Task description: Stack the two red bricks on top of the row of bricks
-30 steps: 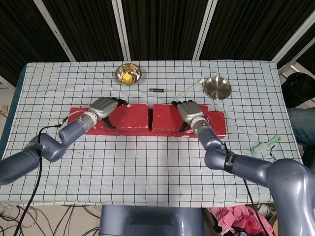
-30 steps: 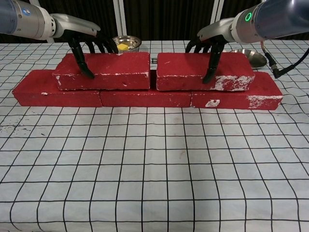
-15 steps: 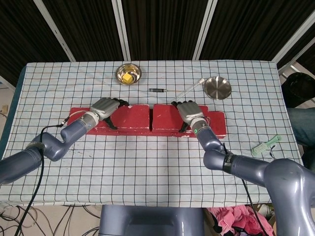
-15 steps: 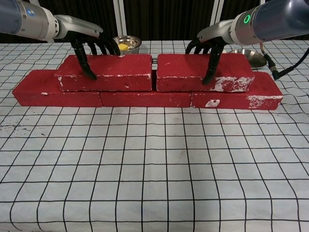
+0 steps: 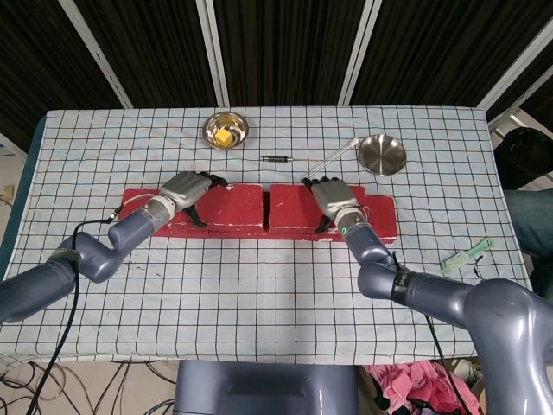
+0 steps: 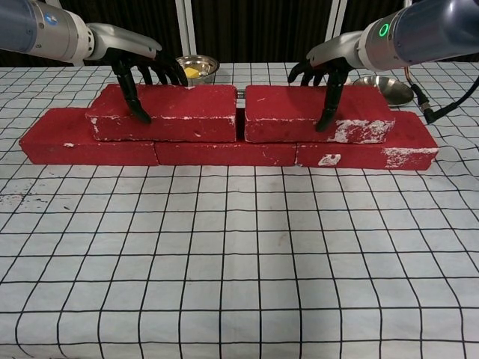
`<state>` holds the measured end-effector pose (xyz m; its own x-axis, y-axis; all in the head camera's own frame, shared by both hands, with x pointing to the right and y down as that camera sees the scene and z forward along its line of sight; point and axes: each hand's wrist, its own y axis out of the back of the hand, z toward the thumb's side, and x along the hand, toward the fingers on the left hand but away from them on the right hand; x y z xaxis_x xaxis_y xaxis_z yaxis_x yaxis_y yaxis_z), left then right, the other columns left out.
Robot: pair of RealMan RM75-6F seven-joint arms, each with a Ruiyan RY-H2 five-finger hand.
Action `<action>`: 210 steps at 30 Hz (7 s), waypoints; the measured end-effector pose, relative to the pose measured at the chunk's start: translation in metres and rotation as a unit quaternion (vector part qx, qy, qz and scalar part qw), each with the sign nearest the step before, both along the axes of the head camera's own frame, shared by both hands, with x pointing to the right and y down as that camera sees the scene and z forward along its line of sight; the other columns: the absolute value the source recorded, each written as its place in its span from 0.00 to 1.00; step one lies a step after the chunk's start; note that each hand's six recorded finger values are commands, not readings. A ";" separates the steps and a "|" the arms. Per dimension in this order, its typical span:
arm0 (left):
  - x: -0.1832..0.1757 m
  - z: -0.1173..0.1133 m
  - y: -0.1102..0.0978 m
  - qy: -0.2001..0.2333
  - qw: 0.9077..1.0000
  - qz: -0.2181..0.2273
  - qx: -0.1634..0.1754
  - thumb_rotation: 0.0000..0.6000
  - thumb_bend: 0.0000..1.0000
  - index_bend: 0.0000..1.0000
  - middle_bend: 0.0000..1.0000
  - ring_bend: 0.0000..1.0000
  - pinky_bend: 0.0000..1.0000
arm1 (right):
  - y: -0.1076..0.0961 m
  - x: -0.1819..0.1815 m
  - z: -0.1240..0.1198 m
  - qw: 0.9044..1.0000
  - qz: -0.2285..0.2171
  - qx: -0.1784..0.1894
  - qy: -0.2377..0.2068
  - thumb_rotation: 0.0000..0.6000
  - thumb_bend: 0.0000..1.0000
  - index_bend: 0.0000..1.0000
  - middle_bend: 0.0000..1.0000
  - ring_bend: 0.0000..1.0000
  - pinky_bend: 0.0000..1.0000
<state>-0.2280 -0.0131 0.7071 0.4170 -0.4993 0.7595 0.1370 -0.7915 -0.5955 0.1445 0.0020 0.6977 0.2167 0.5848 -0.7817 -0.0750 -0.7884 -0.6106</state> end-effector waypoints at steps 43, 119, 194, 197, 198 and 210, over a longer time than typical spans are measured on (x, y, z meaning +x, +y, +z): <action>-0.001 -0.004 0.002 -0.002 1.000 0.003 0.002 1.00 0.08 0.17 0.18 0.11 0.20 | 0.002 -0.003 -0.006 1.000 0.000 0.010 0.010 1.00 0.00 0.01 0.00 0.00 0.11; 0.012 0.000 0.003 -0.009 1.000 -0.005 -0.007 1.00 0.00 0.11 0.14 0.07 0.18 | -0.002 0.025 -0.016 0.999 0.026 0.023 0.017 1.00 0.00 0.00 0.00 0.00 0.11; -0.010 -0.010 0.008 -0.041 0.999 -0.017 -0.020 1.00 0.00 0.06 0.10 0.01 0.16 | 0.003 0.033 -0.016 0.999 0.029 0.026 0.025 1.00 0.00 0.00 0.00 0.00 0.11; -0.011 -0.010 0.009 -0.043 0.999 -0.017 -0.021 1.00 0.00 0.06 0.10 0.01 0.16 | 0.003 0.033 -0.016 0.999 0.029 0.026 0.026 1.00 0.00 0.00 0.00 0.00 0.11; -0.011 -0.010 0.009 -0.044 0.999 -0.017 -0.021 1.00 0.00 0.06 0.10 0.01 0.16 | 0.003 0.034 -0.016 0.999 0.029 0.026 0.026 1.00 0.00 0.00 0.00 0.00 0.11; -0.009 -0.014 0.006 -0.044 0.999 -0.020 -0.012 1.00 0.00 0.06 0.10 0.00 0.14 | 0.003 0.036 -0.018 0.999 0.031 0.027 0.028 1.00 0.00 0.00 0.00 0.00 0.11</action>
<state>-0.2373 -0.0068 0.6928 0.3284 -0.4956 0.8041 0.1549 -0.8115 -0.5635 0.1803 0.0052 0.6802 0.1368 0.6377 -0.7580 -0.0625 -0.7582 -0.6491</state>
